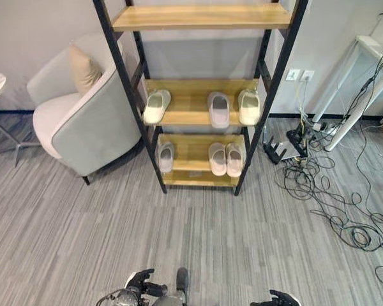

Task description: Arrange the slippers neatly on the shoe rack.

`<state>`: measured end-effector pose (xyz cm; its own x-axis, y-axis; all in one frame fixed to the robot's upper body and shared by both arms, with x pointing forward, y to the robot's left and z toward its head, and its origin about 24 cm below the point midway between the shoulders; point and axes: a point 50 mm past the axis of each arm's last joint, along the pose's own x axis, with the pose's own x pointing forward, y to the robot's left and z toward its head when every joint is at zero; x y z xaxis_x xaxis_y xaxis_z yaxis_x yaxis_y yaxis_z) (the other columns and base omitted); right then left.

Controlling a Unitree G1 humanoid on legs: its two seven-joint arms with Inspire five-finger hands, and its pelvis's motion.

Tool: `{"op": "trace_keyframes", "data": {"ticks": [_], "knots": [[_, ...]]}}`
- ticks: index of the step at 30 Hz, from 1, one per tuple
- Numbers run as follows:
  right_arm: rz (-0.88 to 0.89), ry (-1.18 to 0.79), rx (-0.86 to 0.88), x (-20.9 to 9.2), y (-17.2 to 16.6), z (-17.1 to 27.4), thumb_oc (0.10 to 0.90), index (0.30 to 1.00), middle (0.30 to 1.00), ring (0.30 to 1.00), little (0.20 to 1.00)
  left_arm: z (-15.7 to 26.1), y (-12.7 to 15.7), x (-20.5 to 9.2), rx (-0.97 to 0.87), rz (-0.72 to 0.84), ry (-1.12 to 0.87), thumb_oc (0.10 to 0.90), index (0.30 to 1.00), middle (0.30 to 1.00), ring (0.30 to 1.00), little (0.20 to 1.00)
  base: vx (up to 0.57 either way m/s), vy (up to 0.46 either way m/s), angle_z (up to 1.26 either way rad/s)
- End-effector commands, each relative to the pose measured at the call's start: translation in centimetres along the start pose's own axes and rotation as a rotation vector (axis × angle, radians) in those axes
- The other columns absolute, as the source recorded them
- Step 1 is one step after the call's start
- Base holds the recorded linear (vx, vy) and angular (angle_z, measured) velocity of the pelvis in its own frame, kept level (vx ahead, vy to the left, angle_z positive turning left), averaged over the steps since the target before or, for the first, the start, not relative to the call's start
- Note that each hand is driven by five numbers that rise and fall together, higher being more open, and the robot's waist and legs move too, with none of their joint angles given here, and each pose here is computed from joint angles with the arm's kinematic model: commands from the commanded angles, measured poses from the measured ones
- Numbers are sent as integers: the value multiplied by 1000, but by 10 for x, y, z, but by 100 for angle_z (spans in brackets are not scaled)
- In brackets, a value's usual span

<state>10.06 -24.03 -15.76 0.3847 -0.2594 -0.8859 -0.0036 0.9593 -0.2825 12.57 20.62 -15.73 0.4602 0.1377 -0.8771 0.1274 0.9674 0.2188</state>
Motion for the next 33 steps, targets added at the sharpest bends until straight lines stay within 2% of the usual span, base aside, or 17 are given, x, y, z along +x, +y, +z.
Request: {"op": "trace_keyframes", "data": {"ticks": [1,13,19,23,33], "knots": [[-22,-75,22,1,-8,14,800,900,900,900,900,-12,11,-2,61,19,34,800,900,900,900,900,109,121,-6],[-4,-121,4,2,-5,29,800,900,900,900,900,-1,12,0,98,13,3,800,900,900,900,900,259,21,9],[-23,-62,17,0,-11,7,800,900,900,900,900,-13,6,-2,136,-9,40,800,900,900,900,900,349,-101,54],[-30,-86,39,0,-13,14,800,900,900,900,900,1,5,0,135,-13,-8,800,900,900,900,900,166,-116,72],[-44,-97,42,0,-17,17,800,900,900,900,900,5,1,1,146,-14,-19,800,900,900,900,900,256,80,-14]]}}
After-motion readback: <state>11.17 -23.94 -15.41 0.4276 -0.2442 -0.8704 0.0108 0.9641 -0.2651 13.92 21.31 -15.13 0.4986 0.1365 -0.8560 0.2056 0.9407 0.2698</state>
